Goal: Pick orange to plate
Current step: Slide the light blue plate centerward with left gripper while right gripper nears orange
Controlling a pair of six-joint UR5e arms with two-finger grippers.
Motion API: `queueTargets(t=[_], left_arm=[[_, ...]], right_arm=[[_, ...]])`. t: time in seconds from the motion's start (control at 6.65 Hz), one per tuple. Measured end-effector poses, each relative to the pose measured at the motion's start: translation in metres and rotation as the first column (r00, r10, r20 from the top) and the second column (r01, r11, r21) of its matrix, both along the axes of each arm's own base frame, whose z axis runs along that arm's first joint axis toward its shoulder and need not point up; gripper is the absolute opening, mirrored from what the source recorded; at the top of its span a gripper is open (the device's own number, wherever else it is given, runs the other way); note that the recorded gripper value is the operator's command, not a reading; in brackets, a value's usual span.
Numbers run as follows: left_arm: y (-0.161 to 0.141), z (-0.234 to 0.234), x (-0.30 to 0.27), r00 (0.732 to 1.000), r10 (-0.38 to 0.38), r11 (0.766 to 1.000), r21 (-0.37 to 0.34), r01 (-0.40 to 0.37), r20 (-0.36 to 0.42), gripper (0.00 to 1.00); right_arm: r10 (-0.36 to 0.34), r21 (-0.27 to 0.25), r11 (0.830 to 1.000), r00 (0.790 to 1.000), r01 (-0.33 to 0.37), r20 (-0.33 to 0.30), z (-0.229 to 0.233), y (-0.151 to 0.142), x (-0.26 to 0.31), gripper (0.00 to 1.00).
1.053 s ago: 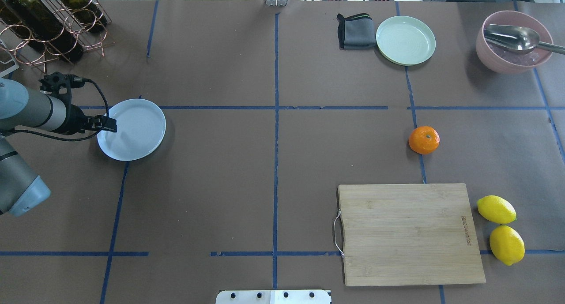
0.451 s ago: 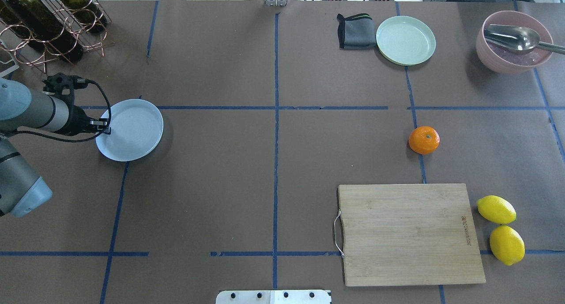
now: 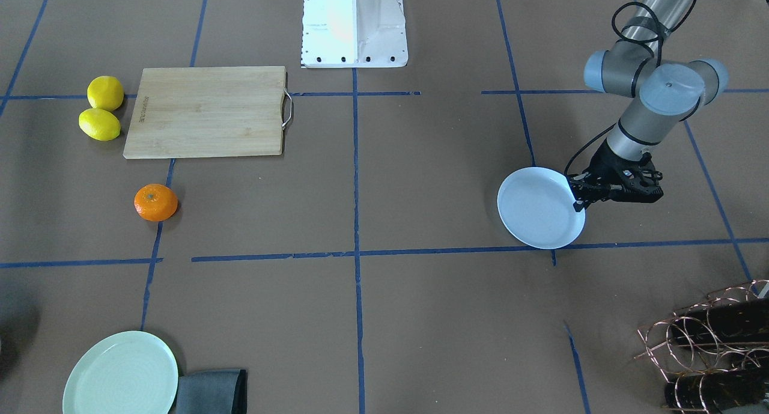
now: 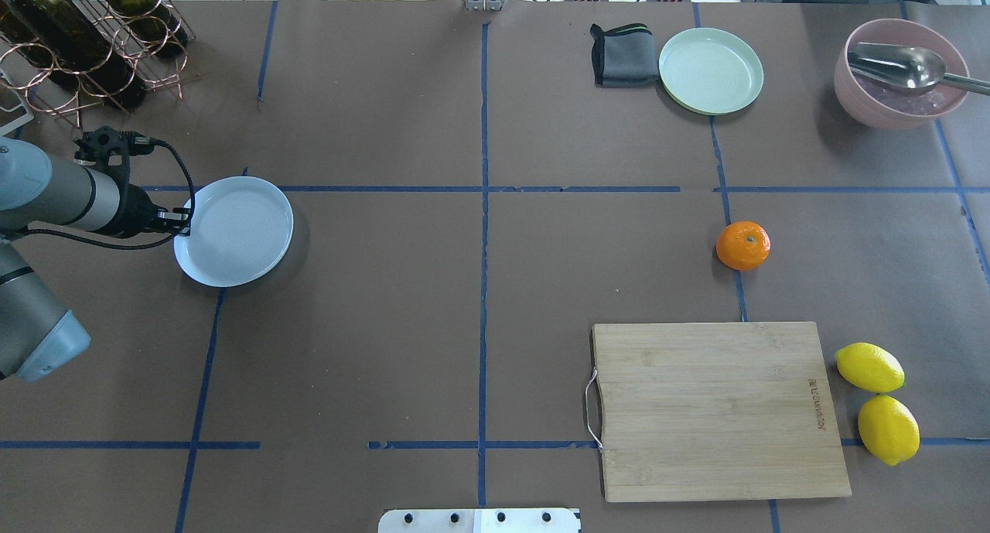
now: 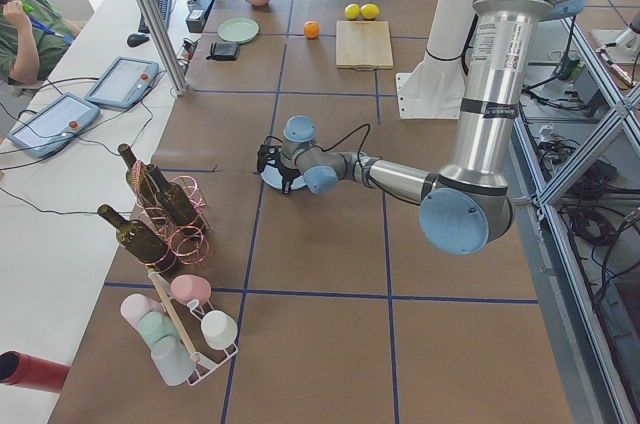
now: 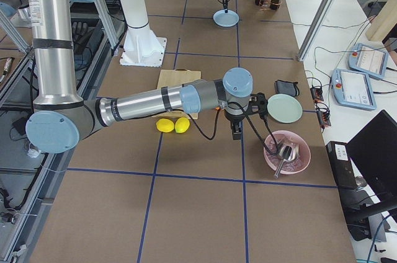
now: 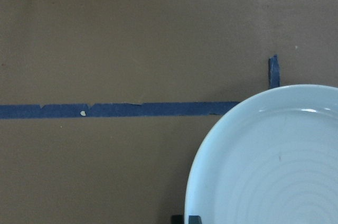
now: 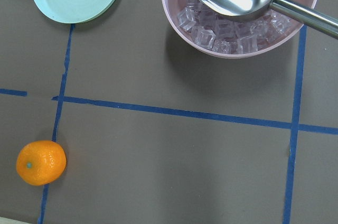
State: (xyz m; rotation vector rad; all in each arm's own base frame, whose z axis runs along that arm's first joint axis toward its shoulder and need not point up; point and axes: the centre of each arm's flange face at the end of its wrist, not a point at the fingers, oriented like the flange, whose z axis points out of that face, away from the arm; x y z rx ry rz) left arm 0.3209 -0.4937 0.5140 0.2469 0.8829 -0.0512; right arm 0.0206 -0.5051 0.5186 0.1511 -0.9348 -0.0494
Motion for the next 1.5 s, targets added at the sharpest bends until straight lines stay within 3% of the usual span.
queueTargets(t=[0.3, 0.75, 0.9, 1.2, 1.5], left_arm=[[-0.017, -0.032, -0.034, 0.997, 0.015, 0.999, -0.038, -0.018, -0.077, 0.00], [-0.069, -0.156, -0.022, 0.988, -0.022, 0.991, -0.130, 0.002, -0.152, 0.00], [-0.068, -0.193, 0.006, 0.980, -0.053, 0.981, -0.193, 0.015, -0.193, 0.00], [-0.033, -0.242, 0.098, 0.969, -0.113, 0.952, -0.302, 0.042, -0.221, 0.00], [0.009, -0.261, 0.186, 0.959, -0.184, 0.931, -0.352, 0.099, -0.217, 0.00]], right_arm=[[0.003, -0.011, 1.000, 1.000, -0.003, 0.002, -0.003, -0.002, -0.005, 1.00], [0.008, -0.078, 0.997, 1.000, -0.007, 0.008, -0.026, -0.008, -0.047, 1.00], [0.012, -0.105, 0.994, 1.000, -0.012, 0.004, -0.040, -0.008, -0.069, 1.00], [0.025, -0.123, 0.992, 1.000, -0.027, -0.013, -0.062, -0.007, -0.116, 1.00], [0.063, -0.130, 0.990, 0.998, -0.063, -0.007, -0.080, -0.004, -0.167, 1.00]])
